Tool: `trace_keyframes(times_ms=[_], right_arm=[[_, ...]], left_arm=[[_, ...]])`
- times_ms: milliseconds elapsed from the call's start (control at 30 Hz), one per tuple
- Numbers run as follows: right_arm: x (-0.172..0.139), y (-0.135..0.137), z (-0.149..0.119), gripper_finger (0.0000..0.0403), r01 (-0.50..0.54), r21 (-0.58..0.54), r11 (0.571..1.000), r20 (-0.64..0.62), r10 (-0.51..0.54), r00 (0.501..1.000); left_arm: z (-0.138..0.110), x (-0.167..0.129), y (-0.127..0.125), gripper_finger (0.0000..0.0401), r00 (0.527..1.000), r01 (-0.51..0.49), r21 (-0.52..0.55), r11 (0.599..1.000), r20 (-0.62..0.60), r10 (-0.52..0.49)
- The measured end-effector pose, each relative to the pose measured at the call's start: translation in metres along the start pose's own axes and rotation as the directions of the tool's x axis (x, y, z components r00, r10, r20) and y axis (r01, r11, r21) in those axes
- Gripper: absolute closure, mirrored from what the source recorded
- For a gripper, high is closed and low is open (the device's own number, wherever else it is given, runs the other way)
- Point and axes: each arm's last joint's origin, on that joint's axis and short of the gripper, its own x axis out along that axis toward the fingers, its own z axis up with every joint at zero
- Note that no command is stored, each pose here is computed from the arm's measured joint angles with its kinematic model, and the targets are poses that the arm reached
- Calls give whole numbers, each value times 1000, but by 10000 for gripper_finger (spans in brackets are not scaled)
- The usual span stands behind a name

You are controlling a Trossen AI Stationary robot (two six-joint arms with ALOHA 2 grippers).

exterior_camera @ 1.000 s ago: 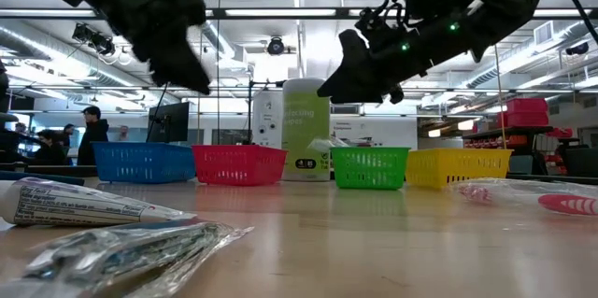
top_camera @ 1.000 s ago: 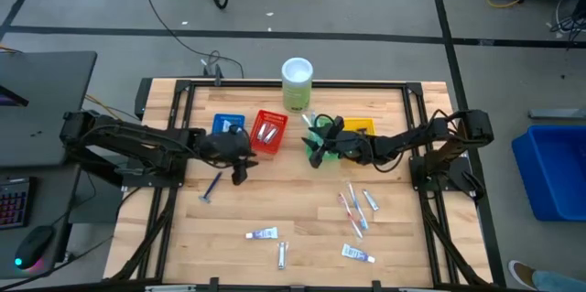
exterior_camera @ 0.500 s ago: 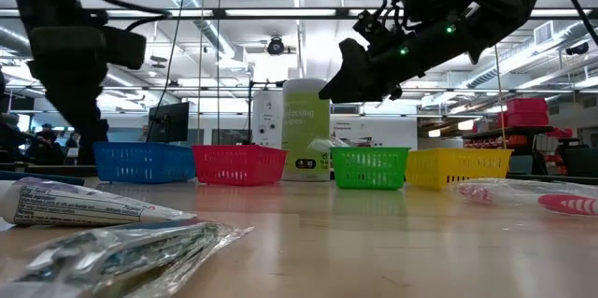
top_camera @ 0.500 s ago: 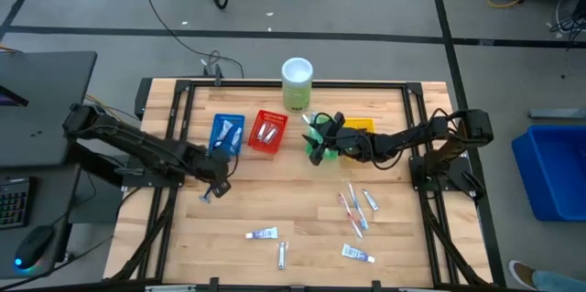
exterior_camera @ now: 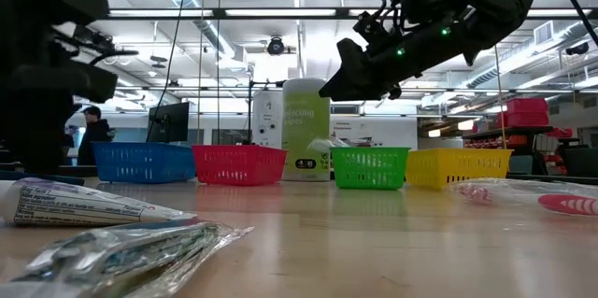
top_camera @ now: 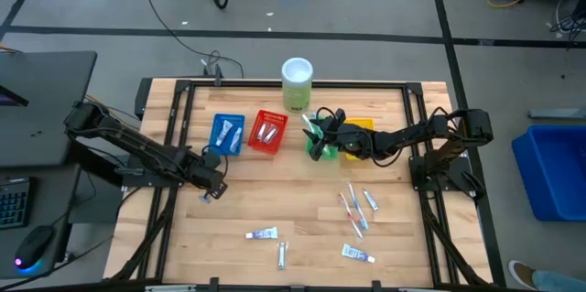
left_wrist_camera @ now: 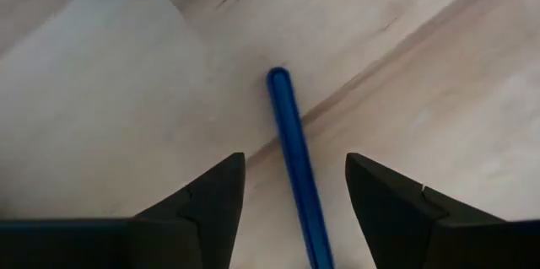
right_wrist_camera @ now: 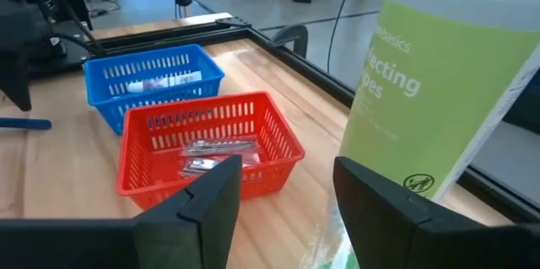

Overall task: Pick & Place Travel size toiletries
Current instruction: Put the blue razor into the yellow basket

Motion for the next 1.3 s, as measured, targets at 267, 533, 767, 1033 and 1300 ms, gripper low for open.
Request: trace_keyframes(times_ms=[267,533,767,1033,1300], right_arm=[[0,0,0,194,0,0,1000,0,0,1000],[0,1,1,207,-52,6,999,5,52,999],[0,5,6,207,-185,22,983,46,184,982],[-1,7,9,195,-244,27,969,75,241,968],[-1,7,9,202,-244,26,969,68,242,968]], left_arm=[[-5,12,9,209,1000,-4,32,999,2,4],[-5,13,10,287,1000,-11,19,1000,22,11],[9,-1,-16,342,974,121,111,986,177,-140],[30,-31,-54,393,834,244,353,903,398,-381],[26,-34,-52,340,901,229,422,877,249,-355]])
